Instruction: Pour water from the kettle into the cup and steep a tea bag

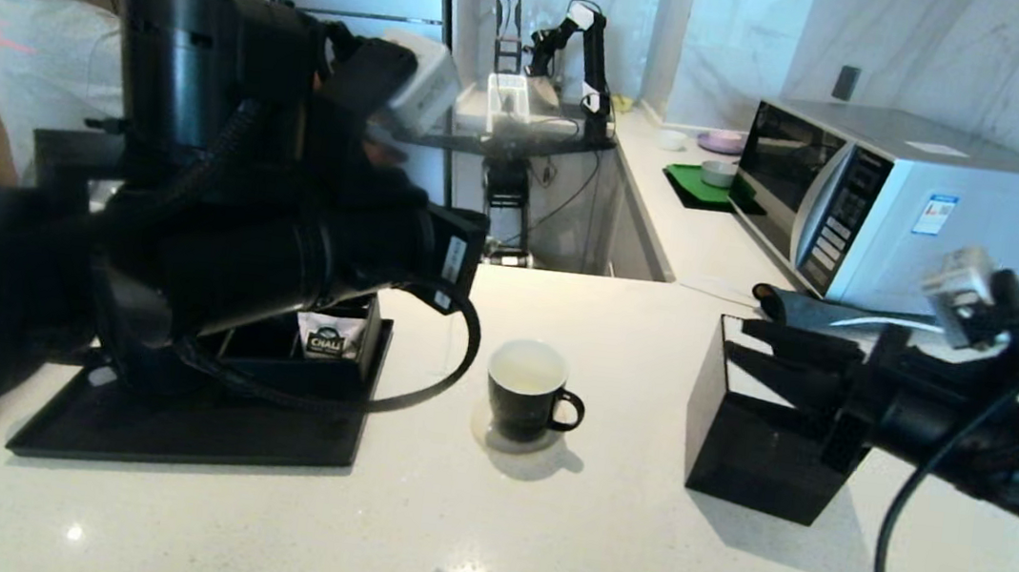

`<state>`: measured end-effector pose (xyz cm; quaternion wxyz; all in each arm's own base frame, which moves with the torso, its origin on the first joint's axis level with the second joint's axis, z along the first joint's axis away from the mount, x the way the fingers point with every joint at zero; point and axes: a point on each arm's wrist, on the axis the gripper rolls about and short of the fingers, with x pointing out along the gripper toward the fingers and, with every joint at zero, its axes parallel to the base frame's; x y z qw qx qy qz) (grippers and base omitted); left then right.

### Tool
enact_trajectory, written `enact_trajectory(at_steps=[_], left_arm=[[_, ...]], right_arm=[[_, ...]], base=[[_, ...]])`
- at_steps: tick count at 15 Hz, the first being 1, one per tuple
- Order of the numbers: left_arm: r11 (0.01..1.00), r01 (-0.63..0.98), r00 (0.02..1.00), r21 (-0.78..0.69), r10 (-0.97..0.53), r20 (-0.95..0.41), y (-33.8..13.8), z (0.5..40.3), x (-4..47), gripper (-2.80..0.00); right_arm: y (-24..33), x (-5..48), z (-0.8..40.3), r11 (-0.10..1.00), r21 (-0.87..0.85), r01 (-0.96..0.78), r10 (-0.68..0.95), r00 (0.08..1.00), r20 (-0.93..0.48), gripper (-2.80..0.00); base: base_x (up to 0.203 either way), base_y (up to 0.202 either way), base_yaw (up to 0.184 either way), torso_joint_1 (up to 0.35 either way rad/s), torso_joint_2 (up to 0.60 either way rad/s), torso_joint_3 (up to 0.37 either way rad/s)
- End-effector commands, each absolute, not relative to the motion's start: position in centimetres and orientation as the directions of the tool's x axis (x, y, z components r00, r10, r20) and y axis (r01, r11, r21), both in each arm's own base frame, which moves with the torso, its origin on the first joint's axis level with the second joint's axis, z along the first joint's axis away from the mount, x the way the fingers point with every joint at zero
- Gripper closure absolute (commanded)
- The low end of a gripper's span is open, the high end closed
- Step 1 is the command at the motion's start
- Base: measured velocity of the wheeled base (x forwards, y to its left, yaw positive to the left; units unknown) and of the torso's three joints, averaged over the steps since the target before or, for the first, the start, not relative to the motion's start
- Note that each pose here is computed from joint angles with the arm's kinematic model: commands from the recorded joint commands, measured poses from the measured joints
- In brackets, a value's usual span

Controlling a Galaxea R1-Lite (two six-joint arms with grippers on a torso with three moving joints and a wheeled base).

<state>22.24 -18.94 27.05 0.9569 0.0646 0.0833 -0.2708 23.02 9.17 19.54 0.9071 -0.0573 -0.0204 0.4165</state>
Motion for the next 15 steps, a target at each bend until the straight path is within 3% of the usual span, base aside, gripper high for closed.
enact_trajectory(at_steps=[1,8,15], left_arm=[[0.84,0.537,0.834,0.08,-0.514,-0.2,-19.4,26.8,22.3,0.0],[0.837,0.541,0.831,0.081,-0.517,-0.204,-19.8,26.6,22.4,0.0],[0.84,0.537,0.838,0.07,-0.522,-0.159,-20.0,27.9,22.8,0.0]], right_arm=[[12.2,25.2,17.6,0.582,-0.1,-0.807,0.808,0.588,-0.046,-2.8],[15.0,27.6,17.8,0.44,-0.143,-0.886,0.897,0.441,0.026,-2.8],[20.3,26.7,17.1,0.285,-0.142,-0.948,0.958,0.285,0.024,-2.8]], base=[[0.0,0.0,0.0,0.0,0.0,0.0],[0.0,0.0,0.0,0.0,0.0,0.0],[0.0,0.0,0.0,0.0,0.0,0.0]])
